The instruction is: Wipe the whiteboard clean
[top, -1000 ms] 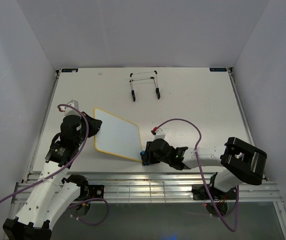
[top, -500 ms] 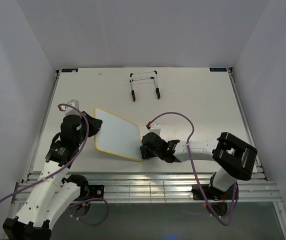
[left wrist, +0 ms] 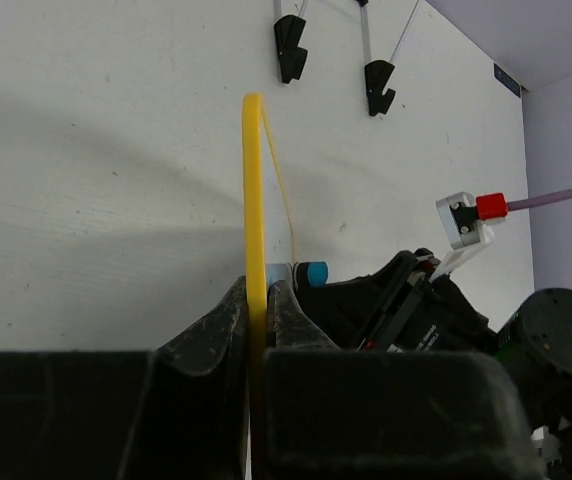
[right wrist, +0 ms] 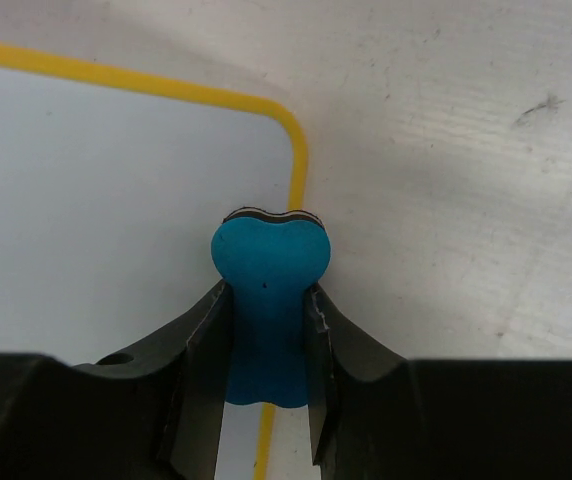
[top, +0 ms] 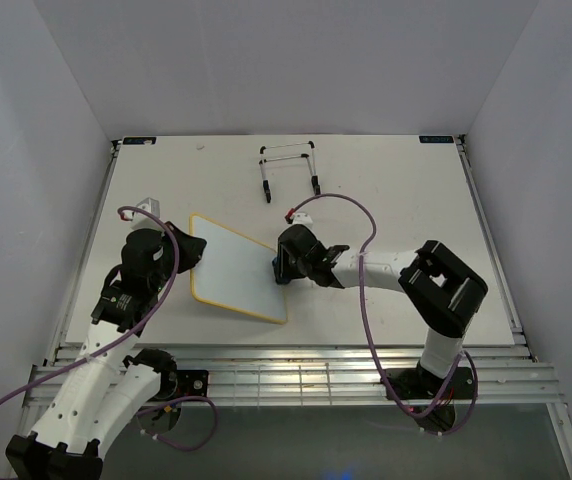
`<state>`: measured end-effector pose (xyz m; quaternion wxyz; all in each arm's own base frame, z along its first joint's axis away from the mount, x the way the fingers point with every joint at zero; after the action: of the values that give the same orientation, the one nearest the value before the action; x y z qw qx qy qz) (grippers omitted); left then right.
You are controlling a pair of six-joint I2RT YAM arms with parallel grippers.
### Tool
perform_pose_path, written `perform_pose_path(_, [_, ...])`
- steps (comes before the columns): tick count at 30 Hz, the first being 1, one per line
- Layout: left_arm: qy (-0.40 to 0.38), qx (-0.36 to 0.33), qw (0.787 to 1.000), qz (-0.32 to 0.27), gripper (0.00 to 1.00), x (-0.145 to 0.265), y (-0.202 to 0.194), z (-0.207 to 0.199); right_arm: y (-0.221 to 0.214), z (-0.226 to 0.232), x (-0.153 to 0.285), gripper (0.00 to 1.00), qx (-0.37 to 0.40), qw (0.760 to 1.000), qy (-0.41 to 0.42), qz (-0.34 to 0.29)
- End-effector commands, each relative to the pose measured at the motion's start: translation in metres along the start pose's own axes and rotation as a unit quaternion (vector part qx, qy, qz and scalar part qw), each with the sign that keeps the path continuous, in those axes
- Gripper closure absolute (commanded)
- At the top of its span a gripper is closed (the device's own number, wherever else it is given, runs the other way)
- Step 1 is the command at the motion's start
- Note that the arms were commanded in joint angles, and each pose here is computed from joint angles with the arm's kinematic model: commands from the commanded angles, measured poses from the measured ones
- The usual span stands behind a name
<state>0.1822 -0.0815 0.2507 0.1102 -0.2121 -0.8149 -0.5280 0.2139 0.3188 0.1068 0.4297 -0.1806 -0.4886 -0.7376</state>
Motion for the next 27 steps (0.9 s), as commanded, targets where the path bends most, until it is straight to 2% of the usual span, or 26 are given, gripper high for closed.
perform_pose_path(1, [0.016,-0.054,0.995,0.088,1.00,-0.001,-0.035,0.016,0.031,0.012,0.003,0.92,0.014,0.998,0.055,-0.011])
perform_pose_path(5, [0.016,-0.054,0.995,0.079,1.00,0.001,-0.034,0.016,0.069,0.009,0.043,0.92,0.036,0.996,0.065,-0.056])
perform_pose_path(8, [0.019,-0.053,0.996,0.074,1.00,0.002,-0.032,0.016,0.077,-0.014,0.069,0.92,0.050,0.996,0.060,-0.035])
perform_pose_path(9, [0.020,-0.052,0.996,0.071,1.00,0.003,-0.032,0.016,0.064,-0.032,0.071,0.92,0.059,0.998,0.036,-0.009])
perform_pose_path(11, [0.022,-0.052,0.996,0.066,1.00,0.003,-0.030,0.016,0.056,-0.048,0.087,0.92,0.058,0.998,0.039,-0.006])
perform_pose_path(12, [0.023,-0.051,0.996,0.063,1.00,0.004,-0.030,0.016,0.037,-0.068,0.087,0.92,0.058,0.998,0.023,0.015])
perform_pose_path(14, [0.022,-0.050,0.997,0.058,1.00,0.006,-0.028,0.015,0.029,-0.084,0.099,0.92,0.054,0.998,0.017,0.009])
perform_pose_path(16, [0.014,-0.059,0.997,0.051,1.00,0.006,-0.026,0.014,0.010,-0.110,0.104,0.92,0.043,0.998,-0.019,0.046])
perform_pose_path(19, [0.008,-0.055,0.997,0.047,1.00,0.004,-0.026,0.013,-0.004,-0.136,0.111,0.92,0.026,0.994,-0.081,0.067])
perform_pose_path(24, [-0.055,-0.050,0.996,0.052,1.00,0.000,-0.028,0.002,-0.007,-0.158,0.116,0.92,0.018,0.985,-0.161,0.066])
perform_pose_path(25, [-0.061,-0.047,0.996,0.047,1.00,-0.002,-0.026,0.000,-0.007,-0.159,0.116,0.91,0.017,0.983,-0.168,0.070])
perform_pose_path(26, [-0.065,-0.044,0.996,0.049,1.00,-0.003,-0.026,-0.001,-0.006,-0.159,0.116,0.79,0.018,0.983,-0.169,0.075])
perform_pose_path(27, [-0.067,-0.043,0.995,0.052,1.00,-0.004,-0.026,-0.002,-0.006,-0.158,0.116,0.72,0.018,0.982,-0.169,0.078])
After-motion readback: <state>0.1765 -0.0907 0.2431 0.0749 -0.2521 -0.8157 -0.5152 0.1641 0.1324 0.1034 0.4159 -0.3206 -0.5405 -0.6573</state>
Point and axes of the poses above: each gripper's point midway between its finger pads, its own x axis back along the fingers, its own z axis along the line the jaws close on, y = z × x, the point moved 9 cm from there along x, back along the fingers, and after that the axes turned 11 degrees about -x, right-handed, at the moved point
